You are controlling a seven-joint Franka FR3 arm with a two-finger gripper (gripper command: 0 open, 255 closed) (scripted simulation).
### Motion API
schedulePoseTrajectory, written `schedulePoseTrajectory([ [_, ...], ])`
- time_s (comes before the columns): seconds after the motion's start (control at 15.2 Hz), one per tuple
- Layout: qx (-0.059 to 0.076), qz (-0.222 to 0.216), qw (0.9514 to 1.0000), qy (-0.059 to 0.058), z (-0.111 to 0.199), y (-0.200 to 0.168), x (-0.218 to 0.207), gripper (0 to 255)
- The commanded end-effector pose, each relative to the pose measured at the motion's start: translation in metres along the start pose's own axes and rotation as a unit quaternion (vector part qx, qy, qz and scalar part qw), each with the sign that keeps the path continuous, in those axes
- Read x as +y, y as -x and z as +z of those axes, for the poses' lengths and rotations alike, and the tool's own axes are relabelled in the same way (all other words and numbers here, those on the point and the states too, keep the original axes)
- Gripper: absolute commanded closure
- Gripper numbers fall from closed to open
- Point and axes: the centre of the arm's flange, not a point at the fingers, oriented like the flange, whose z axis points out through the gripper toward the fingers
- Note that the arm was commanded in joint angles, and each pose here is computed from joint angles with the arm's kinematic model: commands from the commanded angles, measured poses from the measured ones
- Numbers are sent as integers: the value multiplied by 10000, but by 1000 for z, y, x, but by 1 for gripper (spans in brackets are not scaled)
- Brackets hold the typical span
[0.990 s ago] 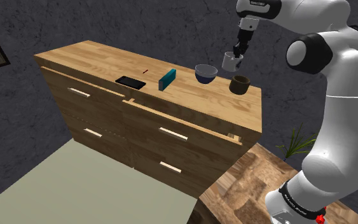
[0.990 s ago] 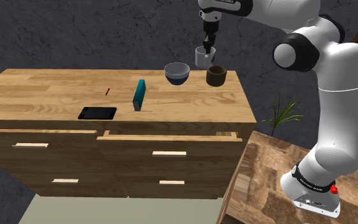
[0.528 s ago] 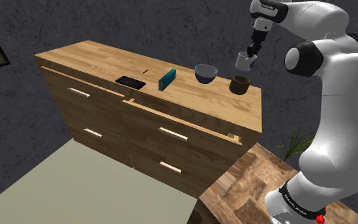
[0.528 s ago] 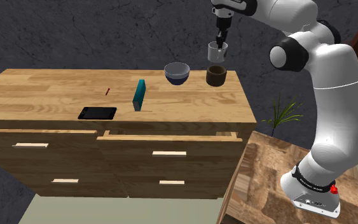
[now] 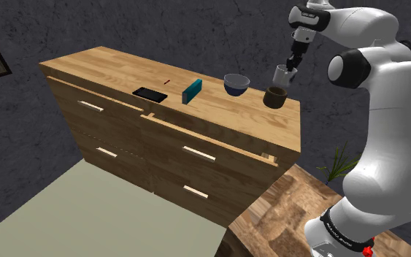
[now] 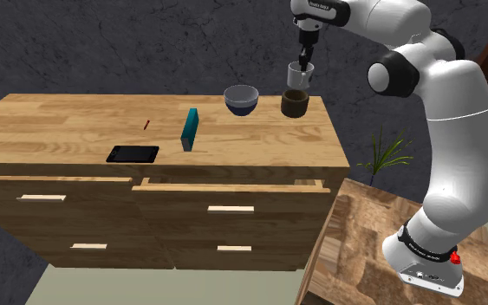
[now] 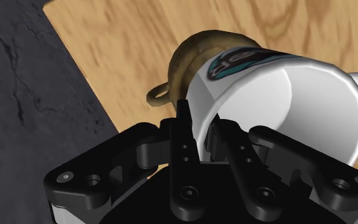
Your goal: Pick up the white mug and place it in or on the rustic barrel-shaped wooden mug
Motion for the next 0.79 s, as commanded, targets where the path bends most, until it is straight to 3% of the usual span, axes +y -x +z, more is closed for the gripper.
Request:
schedulePoseTrajectory([
  [0.0, 3, -1, 10000, 2, 11, 0, 1, 255],
  [0.46, 3, -1, 10000, 2, 49, -2, 2, 255],
  [0.73, 3, -1, 10000, 2, 49, -2, 2, 255],
])
